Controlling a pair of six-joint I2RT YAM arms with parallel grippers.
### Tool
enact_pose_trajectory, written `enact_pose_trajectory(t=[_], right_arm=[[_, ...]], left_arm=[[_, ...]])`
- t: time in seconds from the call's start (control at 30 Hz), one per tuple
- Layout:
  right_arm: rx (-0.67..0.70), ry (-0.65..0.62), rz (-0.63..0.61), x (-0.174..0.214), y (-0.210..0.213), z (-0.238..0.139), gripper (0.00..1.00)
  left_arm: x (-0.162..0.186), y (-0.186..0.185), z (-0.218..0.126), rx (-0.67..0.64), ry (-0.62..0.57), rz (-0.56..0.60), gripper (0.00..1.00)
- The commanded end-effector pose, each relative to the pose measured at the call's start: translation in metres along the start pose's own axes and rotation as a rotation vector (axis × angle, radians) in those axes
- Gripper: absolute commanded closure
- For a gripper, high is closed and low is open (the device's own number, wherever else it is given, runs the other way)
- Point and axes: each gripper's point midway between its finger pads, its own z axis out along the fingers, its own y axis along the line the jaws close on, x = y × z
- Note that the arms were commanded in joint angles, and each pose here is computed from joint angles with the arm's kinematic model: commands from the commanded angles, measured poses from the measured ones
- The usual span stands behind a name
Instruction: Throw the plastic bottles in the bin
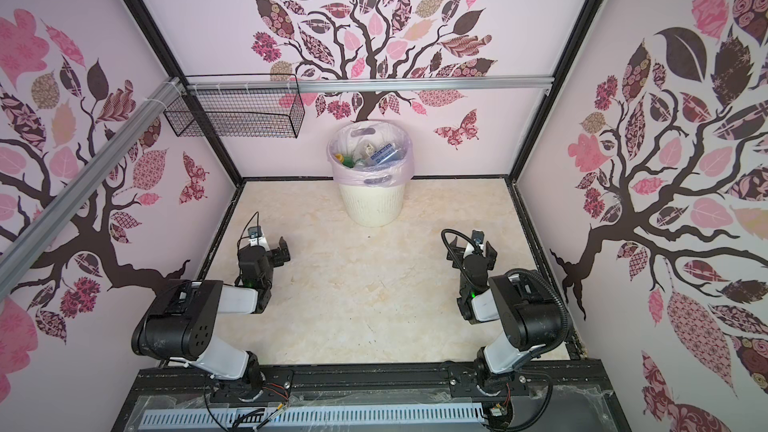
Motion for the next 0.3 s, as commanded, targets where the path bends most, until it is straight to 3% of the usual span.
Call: enact_pose_trajectory(t=[0.0,0.27], right_arm=[[-0.009,-0.011,0.03,-0.0082,0.0016,0.0058,0.01],[-0.047,0.023,0.041,-0.0045,0.001,0.0106,0.01]], left_arm=[[-0.0097,0.0013,0.0003,-0.006,-0.033,-0.006,0.03],[-0.009,0.0012,0.0013,0.001,-0.027,-0.009,0.03]])
